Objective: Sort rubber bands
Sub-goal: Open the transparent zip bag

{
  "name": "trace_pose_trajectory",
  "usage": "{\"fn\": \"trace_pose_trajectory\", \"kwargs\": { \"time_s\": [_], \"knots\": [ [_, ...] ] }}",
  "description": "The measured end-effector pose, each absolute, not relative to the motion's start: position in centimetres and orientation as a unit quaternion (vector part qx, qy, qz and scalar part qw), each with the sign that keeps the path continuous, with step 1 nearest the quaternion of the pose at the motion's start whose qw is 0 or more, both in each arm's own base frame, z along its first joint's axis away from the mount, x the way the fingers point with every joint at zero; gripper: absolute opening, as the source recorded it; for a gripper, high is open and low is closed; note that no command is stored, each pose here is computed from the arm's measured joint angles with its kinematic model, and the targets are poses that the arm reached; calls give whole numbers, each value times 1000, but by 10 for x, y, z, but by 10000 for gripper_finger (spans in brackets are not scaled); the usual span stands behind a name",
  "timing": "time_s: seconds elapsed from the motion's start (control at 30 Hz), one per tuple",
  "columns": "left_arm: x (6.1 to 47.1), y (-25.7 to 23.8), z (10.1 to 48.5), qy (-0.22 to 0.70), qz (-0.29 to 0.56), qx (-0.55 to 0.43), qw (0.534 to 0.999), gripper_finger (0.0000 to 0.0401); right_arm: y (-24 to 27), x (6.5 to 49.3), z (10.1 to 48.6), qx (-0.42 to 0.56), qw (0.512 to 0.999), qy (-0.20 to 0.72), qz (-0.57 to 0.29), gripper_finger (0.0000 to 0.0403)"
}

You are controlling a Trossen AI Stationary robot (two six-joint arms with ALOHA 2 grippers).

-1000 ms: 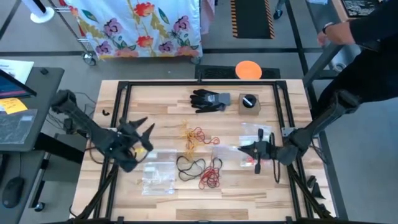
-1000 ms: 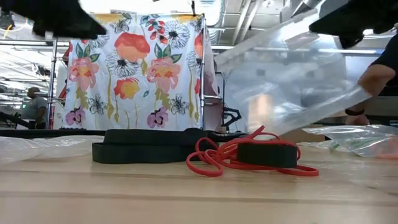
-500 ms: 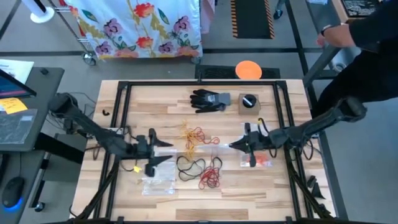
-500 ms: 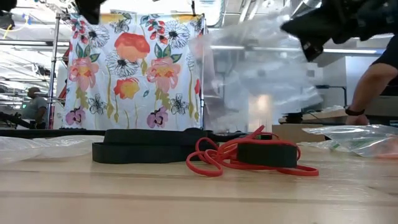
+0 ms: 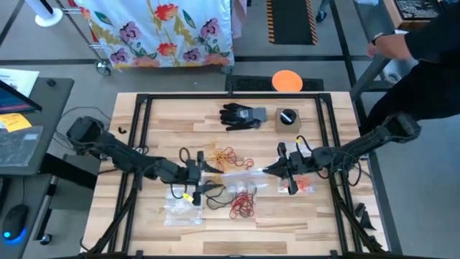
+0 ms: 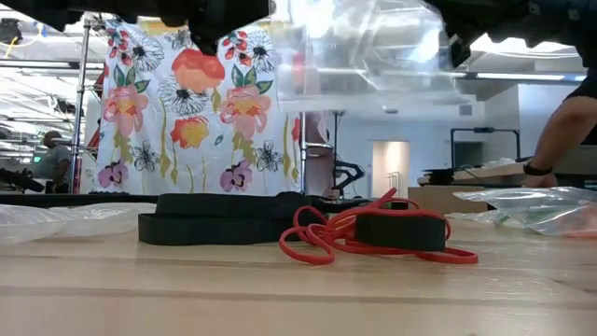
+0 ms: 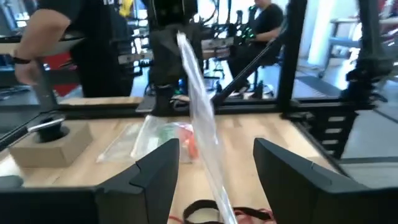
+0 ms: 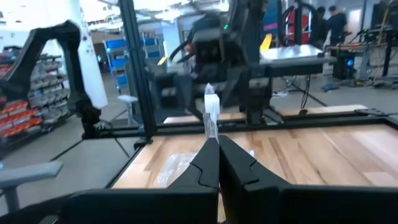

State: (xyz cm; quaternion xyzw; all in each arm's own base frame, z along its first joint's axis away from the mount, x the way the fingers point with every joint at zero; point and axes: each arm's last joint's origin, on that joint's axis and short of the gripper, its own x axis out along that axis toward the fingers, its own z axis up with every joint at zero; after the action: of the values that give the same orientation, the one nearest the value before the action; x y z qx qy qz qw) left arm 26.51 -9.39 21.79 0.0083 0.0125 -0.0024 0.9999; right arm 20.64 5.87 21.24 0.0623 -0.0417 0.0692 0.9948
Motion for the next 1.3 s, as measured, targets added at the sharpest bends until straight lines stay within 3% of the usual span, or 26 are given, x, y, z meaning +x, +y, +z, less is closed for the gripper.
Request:
{"fn": "trace_pose_trajectory", "kwargs": {
  "time_s": [0.47,0.6,0.8,1.3],
  "knots": [
    [288,-95,225,7,38,38,999,199,64,205,212,64,994,-39,73,0],
    [289,-94,226,12,49,36,998,151,64,205,212,64,994,-40,73,0],
    [289,-94,228,3,59,41,997,14,64,205,213,65,994,-43,73,0],
    [298,-95,238,22,39,47,998,1,61,238,203,76,996,-3,44,0]
  ]
}}
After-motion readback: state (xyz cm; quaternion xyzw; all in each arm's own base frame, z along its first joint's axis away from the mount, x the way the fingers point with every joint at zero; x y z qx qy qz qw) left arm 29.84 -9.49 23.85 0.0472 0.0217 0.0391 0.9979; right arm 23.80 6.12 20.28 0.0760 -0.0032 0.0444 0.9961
